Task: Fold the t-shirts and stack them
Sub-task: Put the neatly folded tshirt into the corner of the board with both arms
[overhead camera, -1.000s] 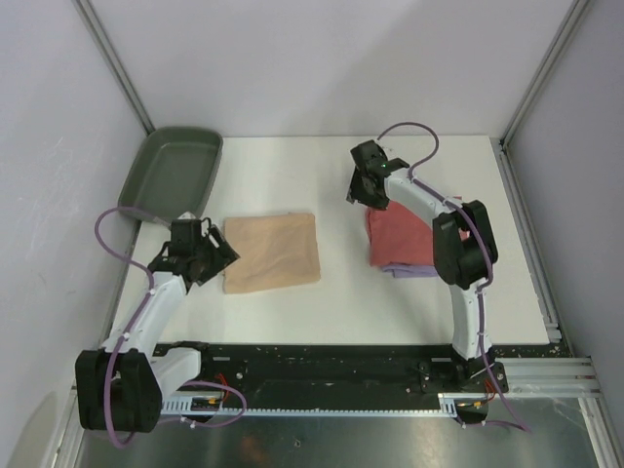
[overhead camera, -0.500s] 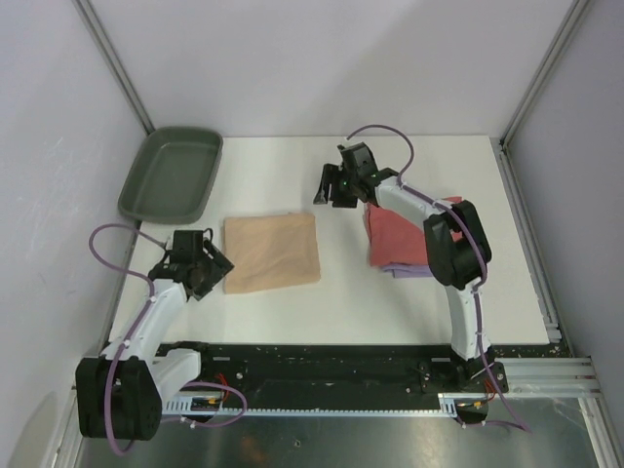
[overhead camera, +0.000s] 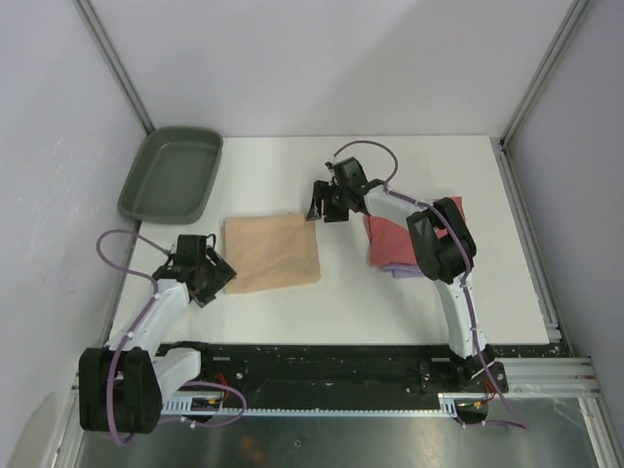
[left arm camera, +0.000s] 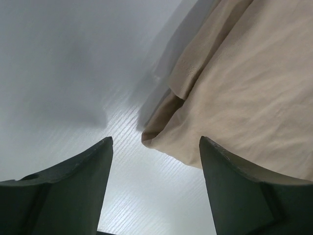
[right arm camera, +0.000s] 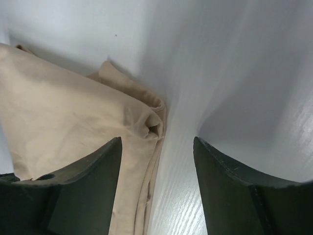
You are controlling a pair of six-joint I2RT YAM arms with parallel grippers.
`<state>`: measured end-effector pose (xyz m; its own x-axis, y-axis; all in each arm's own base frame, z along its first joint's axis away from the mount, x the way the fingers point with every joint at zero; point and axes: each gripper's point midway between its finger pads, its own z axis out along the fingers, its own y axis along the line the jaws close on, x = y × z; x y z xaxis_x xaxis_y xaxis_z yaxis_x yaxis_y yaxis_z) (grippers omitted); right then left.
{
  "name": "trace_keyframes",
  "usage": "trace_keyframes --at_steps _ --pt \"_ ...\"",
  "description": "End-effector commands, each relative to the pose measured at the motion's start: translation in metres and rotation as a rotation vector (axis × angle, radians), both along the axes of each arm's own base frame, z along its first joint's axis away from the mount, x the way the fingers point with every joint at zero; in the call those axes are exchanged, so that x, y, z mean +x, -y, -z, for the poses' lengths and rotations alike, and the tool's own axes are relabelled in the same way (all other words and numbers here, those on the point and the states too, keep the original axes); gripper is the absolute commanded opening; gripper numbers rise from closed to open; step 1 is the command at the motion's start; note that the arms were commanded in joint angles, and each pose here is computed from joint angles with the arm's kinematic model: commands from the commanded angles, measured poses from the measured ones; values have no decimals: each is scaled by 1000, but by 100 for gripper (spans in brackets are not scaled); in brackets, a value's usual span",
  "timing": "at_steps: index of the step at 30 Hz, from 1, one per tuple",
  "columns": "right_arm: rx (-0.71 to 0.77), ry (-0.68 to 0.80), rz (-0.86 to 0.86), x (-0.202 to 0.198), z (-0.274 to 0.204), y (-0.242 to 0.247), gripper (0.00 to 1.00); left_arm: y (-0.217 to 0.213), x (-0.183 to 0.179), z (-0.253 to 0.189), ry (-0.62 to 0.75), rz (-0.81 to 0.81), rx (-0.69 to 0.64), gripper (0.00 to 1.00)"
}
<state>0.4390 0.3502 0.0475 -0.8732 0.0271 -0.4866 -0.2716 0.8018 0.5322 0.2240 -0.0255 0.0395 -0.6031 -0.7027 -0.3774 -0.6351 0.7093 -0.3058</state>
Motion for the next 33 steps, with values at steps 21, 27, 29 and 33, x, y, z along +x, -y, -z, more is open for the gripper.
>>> trace_keyframes --at_steps 21,27,29,33 --pt "-73 -11 -21 -14 26 -39 55 9 15 23 -14 1 -56 48" --pt "-84 2 0 -16 13 -40 27 13 28 10 33 37 -55 16" --pt "-83 20 8 -15 1 -40 16 19 33 -3 79 67 -74 6" --pt "-87 90 26 -12 -34 -43 2 29 45 -35 185 136 -99 0"
